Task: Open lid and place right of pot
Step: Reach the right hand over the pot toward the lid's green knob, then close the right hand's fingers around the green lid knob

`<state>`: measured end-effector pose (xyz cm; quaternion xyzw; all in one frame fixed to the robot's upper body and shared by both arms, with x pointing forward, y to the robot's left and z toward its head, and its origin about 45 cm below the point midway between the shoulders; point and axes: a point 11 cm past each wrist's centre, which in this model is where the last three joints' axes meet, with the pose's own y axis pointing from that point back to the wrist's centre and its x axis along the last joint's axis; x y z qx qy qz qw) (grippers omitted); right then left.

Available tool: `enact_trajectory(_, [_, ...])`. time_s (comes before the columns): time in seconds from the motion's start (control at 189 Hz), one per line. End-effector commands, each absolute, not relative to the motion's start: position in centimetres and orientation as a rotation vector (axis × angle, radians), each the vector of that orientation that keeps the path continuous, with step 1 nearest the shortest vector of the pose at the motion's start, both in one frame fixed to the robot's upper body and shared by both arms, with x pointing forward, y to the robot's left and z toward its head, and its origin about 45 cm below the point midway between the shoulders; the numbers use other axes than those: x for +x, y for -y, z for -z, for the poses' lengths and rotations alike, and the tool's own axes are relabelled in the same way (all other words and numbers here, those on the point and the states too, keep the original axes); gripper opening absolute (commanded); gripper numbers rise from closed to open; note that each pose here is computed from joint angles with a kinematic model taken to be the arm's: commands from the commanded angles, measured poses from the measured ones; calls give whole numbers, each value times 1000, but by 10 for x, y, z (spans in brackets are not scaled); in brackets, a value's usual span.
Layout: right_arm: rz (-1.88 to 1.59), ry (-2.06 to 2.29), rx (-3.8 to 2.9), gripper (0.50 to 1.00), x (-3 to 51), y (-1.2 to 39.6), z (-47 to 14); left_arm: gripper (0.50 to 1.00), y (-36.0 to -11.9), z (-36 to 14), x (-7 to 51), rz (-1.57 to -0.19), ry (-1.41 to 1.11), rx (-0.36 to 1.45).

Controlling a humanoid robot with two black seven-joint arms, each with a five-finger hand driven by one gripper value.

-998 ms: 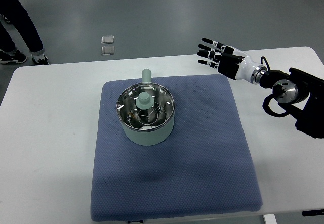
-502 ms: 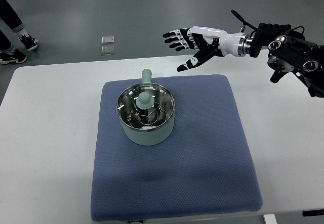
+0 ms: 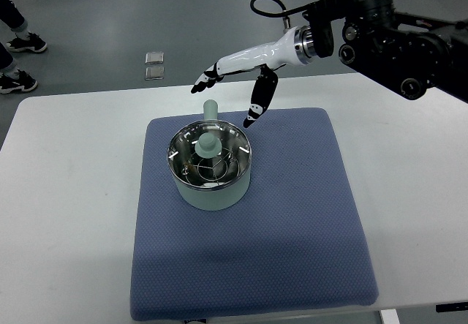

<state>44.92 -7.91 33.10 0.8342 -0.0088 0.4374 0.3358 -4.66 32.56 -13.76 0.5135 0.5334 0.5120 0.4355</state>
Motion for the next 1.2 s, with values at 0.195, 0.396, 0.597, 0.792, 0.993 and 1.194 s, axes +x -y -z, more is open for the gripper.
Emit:
enact_trajectory(0.195, [-1352, -183, 1938, 930, 436, 34, -324, 1000, -326, 138, -47, -1275, -1327, 1280])
enact_trajectory(0.396, [-1381, -200, 1945, 928, 431, 23, -315, 1000, -327, 137, -47, -1278, -1327, 1280])
enact_trajectory(0.597, [-1385, -196, 1950, 913, 430, 24, -310, 1000, -326, 138, -47, -1274, -1326, 1281])
enact_trajectory(0.792, [-1393, -198, 1941, 872, 429, 29, -295, 1000, -327, 137, -47, -1275, -1326, 1282])
enact_trajectory(0.993, [-1389, -188, 1953, 827, 429, 33, -286, 1000, -327, 137, -47, -1275, -1326, 1282])
enact_trajectory(1.194, [-1393, -178, 1950, 795, 431, 35, -289, 1000, -326, 138, -47, -1276, -1326, 1279])
